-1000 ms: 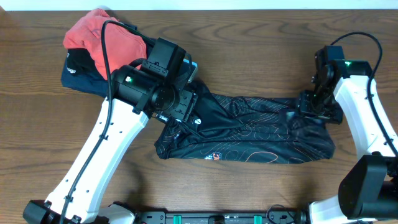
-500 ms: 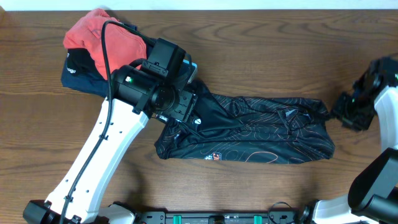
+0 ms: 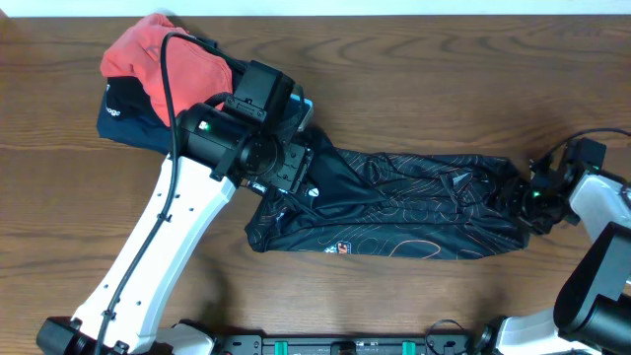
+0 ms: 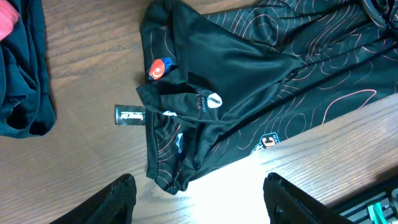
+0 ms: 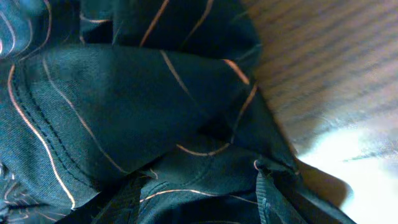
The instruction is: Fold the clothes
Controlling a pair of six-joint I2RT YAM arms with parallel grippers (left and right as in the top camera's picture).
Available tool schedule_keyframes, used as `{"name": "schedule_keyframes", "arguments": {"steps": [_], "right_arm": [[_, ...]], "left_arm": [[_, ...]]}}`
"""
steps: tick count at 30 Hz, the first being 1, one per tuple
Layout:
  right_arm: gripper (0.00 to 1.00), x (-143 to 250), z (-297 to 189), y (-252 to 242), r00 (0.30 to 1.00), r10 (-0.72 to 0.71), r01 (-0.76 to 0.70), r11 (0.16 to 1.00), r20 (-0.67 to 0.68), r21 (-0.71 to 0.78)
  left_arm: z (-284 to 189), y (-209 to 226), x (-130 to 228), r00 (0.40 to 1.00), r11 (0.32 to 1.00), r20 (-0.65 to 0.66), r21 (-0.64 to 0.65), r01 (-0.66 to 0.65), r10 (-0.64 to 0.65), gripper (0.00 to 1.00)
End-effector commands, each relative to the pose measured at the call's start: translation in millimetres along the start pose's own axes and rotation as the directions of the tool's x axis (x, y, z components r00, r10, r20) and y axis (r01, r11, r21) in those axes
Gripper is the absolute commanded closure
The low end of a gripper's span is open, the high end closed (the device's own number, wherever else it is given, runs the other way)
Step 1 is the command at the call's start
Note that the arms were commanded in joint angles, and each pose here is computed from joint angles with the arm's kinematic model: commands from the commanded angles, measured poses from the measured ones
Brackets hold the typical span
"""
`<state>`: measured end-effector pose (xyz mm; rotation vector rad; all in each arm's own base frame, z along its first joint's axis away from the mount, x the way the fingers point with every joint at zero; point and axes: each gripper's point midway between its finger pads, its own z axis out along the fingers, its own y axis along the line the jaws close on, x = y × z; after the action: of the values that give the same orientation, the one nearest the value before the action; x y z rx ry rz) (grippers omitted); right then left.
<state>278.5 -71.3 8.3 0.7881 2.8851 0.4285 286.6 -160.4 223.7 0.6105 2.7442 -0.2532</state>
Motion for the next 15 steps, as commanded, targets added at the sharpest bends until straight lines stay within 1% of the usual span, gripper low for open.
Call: {"name": "schedule_keyframes", "arguments": {"steps": [1,4,8,10,12,15], "right_arm": [[0.44,-5,0,5,0.997,-0.071,0.072,0.997,0.022,-0.031],[0.45,-8,-1,10,0.992,-0.119,0.121,0.991,0.038,-0.057],[0.51,-12,-3,27,0.977,-0.199,0.209,0.966,0.076,-0.15],[0.51,-15,-4,27,0.975,-0.203,0.215,0.965,0.088,-0.151],[0.48,-18,-5,24,0.975,-0.196,0.21,0.966,0.1,-0.15],[0.47,-22,-6,20,0.976,-0.184,0.2,0.969,0.116,-0.147]], "left_arm": [[-7,1,-5,1.0,1.0,0.024,-0.011,-0.007,0.008,0.33],[-7,1,-5,1.0,1.0,0.024,-0.011,-0.007,0.008,0.32],[-7,1,-5,1.0,1.0,0.024,-0.011,-0.007,0.008,0.32],[-7,1,-5,1.0,1.0,0.024,-0.011,-0.007,0.008,0.32],[-7,1,-5,1.0,1.0,0.024,-0.011,-0.007,0.008,0.32],[-7,1,-5,1.0,1.0,0.024,-0.011,-0.007,0.008,0.32]]}}
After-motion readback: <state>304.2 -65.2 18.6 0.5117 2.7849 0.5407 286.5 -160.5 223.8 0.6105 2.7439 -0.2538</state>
